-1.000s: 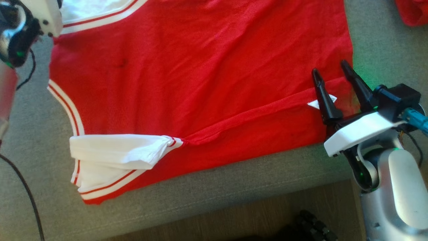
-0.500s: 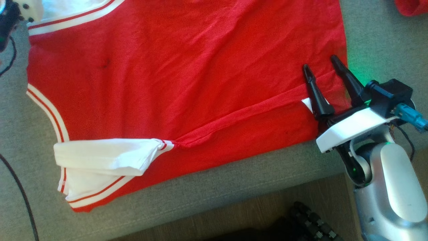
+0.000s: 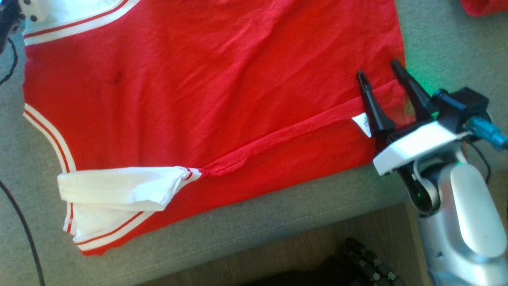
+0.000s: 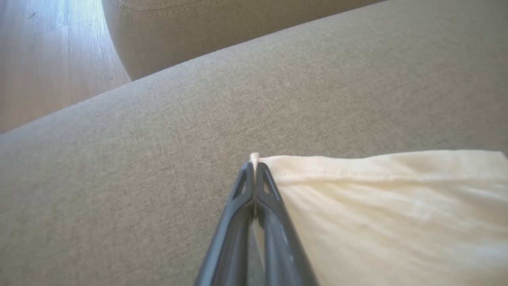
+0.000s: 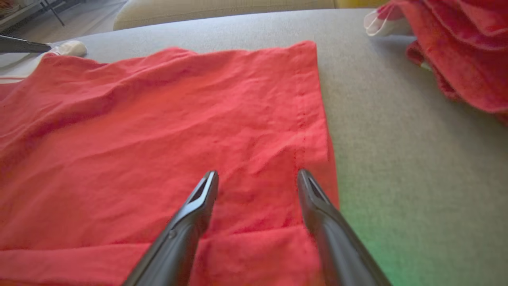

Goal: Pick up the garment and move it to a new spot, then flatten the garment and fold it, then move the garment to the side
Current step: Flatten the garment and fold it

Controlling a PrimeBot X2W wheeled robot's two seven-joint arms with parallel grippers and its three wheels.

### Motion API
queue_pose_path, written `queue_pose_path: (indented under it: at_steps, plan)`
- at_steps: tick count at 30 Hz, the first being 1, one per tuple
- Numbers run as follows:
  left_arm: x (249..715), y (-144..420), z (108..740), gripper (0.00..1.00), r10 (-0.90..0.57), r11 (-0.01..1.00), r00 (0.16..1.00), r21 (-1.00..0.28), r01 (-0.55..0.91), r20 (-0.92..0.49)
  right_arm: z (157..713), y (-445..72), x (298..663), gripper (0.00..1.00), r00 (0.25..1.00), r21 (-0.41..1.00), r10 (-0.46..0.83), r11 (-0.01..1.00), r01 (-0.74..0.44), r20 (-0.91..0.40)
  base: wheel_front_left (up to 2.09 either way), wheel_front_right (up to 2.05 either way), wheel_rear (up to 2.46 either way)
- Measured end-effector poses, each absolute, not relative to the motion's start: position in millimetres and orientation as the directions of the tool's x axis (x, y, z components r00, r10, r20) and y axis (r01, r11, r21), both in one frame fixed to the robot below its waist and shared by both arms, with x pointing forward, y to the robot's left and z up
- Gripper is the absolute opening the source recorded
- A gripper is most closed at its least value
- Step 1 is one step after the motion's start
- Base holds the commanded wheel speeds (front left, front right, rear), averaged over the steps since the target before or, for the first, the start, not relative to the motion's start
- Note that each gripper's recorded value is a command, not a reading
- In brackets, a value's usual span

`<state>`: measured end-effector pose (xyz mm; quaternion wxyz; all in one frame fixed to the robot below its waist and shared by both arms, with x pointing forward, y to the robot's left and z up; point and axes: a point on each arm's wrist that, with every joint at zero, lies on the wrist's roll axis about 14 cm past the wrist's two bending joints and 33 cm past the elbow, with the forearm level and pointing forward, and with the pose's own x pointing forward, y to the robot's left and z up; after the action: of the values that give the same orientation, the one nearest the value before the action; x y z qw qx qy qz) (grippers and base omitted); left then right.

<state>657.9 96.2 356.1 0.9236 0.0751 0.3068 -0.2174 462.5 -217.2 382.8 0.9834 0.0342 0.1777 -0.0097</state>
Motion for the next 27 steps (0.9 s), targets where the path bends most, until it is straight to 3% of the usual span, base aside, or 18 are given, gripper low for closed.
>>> queue_pose_path:
  at_steps: [6,14,27]
  plan:
    - [658.0,90.0,367.2,0.0,-0.373,0.885,0.73,0.017,0.465,-0.574,415.3,-205.9,504.1,1.0,0.956,0.076,0.045,0.997,-0.024,-0.289,0.0,0.0,0.0]
    - [654.1,88.4,389.6,0.0,-0.402,0.872,0.765,0.044,0.487,-0.503,434.8,-201.0,571.0,1.0,0.943,0.057,0.069,0.997,-0.053,-0.325,0.0,0.0,0.0]
    - [642.8,93.7,399.2,0.0,-0.413,0.863,0.77,0.061,0.501,-0.486,395.8,-220.6,573.2,1.0,0.87,-0.014,-0.015,1.0,0.009,-0.493,0.0,0.0,0.0]
